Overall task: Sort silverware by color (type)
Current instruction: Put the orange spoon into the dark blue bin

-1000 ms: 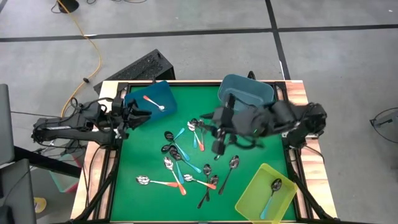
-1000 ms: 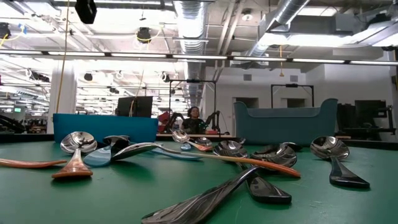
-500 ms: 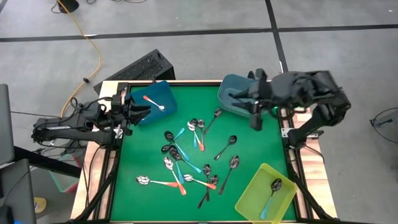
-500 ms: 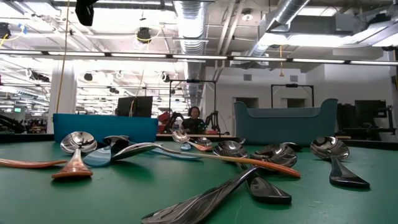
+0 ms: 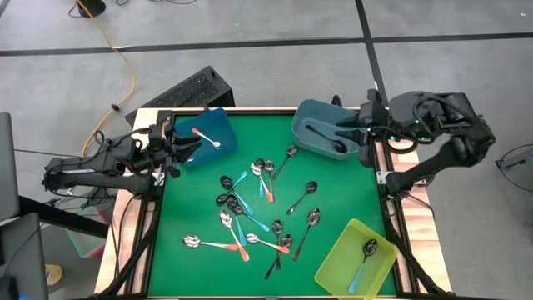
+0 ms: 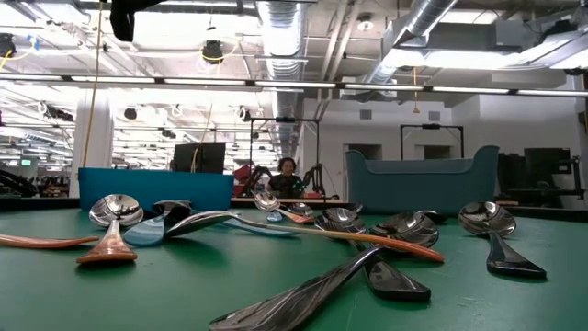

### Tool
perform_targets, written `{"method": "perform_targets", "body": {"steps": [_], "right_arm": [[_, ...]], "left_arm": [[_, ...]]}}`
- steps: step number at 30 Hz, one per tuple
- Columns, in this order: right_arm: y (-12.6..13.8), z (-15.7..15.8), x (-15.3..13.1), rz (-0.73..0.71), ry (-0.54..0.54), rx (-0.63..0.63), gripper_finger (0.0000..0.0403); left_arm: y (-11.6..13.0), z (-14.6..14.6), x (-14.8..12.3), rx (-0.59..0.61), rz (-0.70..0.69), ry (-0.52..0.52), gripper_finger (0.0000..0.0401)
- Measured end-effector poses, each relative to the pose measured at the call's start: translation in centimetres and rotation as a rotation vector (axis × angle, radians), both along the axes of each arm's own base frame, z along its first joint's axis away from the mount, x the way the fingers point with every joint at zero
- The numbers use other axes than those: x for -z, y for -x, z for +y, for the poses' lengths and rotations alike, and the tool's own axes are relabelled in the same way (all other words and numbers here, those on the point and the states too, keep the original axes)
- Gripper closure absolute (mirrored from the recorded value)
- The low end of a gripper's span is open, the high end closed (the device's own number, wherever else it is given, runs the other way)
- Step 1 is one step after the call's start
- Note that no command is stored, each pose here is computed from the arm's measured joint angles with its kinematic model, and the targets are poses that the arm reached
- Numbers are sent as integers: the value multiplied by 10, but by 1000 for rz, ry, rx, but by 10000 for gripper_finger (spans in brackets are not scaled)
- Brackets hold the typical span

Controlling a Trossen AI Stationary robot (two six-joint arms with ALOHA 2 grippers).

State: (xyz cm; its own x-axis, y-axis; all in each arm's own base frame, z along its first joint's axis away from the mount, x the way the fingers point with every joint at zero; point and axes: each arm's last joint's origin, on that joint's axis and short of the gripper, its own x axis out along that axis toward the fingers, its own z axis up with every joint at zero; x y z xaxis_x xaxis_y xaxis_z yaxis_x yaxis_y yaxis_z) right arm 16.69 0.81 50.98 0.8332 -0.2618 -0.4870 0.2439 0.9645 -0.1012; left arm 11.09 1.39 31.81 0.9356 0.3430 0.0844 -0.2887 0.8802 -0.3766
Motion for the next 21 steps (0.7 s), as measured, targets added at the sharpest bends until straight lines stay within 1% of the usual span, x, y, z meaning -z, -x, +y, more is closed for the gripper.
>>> {"method": "perform_targets", "body": {"steps": [4, 7, 10, 13, 15, 17, 21], "right_arm": [[10, -2, 30, -144, -28, -89, 286], [14, -1, 56, -281, -61, -172, 286], [15, -1, 84, -390, -96, -183, 286], [13, -1, 111, -430, -131, -178, 286], [10, 0, 128, -422, -150, -182, 286], [6, 1, 142, -422, -179, -208, 286], [-3, 4, 160, -478, -245, -293, 286]], "left_arm": [[0, 0, 0, -17, -7, 18, 301], [0, 1, 0, -42, -10, 38, 301], [-2, 2, 1, -68, -5, 45, 301], [-3, 3, 2, -101, 4, 48, 301], [-4, 4, 3, -129, 15, 51, 301], [-7, 5, 5, -156, 33, 59, 301], [-13, 6, 9, -191, 70, 62, 301]]}}
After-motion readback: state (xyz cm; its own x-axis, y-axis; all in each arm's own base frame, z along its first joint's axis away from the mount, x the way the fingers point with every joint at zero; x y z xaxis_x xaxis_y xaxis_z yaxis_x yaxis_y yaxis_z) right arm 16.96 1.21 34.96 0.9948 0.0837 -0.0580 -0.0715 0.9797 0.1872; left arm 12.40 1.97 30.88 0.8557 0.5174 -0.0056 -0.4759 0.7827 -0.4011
